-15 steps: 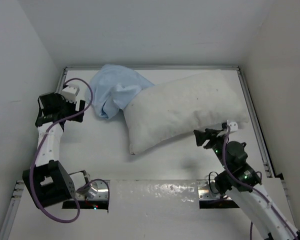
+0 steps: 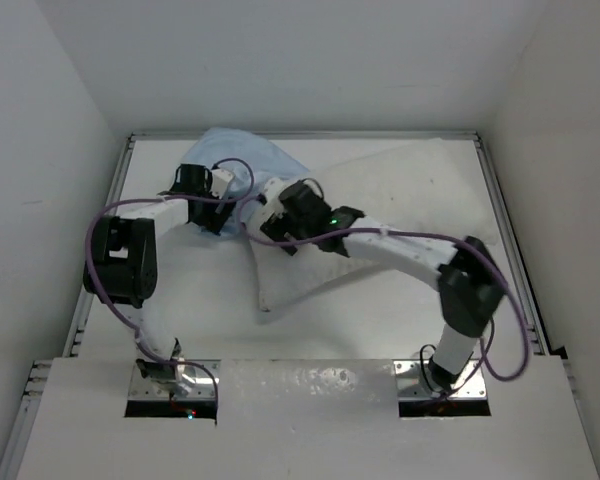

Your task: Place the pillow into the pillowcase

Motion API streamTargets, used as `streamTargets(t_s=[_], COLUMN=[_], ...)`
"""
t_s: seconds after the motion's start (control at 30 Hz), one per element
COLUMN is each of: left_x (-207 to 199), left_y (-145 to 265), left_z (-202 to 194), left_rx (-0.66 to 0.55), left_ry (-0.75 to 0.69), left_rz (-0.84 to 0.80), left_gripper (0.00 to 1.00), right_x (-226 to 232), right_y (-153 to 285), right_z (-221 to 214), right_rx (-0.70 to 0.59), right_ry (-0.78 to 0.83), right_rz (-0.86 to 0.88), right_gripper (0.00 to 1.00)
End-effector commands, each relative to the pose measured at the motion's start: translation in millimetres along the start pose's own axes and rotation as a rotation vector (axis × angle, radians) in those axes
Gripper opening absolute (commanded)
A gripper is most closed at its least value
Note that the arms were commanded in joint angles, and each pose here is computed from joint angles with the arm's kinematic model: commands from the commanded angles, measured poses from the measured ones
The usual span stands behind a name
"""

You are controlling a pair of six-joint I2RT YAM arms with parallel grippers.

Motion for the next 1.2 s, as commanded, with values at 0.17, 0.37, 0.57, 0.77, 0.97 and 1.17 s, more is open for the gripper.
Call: streamTargets(t_s=[0.17, 0.37, 0.57, 0.77, 0.97, 1.17], left_x=[35, 107, 67, 37, 21, 41], left_y=[-1, 72, 125, 136, 177, 181], left_z=[-22, -77, -96, -93, -103, -20], left_rx=[0.008, -0.046, -0.094, -0.122, -0.025, -0.326], left_ry=[0.151, 0.194, -0.203, -0.229, -0.341, -0.004], left_rz=[0.064, 0.174, 0.022, -0.18, -0.349, -0.283], left_gripper=[0.0, 0.0, 0.0, 0.04, 0.81, 1.0], right_x=[-1, -53, -17, -9, 8, 33], right_y=[-34, 25, 48, 64, 30, -57], right_z=[-65, -113, -81, 28, 83, 92], right_rx=[0.262, 0.197, 0.085, -0.331, -0.463, -0.305], right_ry=[0.105, -0.155, 0.13, -0.017, -0.193, -0.355], right_rz=[-0.137, -0.302, -0.049, 0.102, 0.225, 0.303], right_gripper=[0.0, 0.0, 0.85, 0.96, 0.19, 0.69])
Point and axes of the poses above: each gripper's point midway between its finger pads, its own y axis back along the fingers, its own x axis along the line the jaws close on, z = x × y, the point moved 4 cm from there along y, back along the fingers, and after that the axes turned 11 degrees about y, right-handed, at the moved point
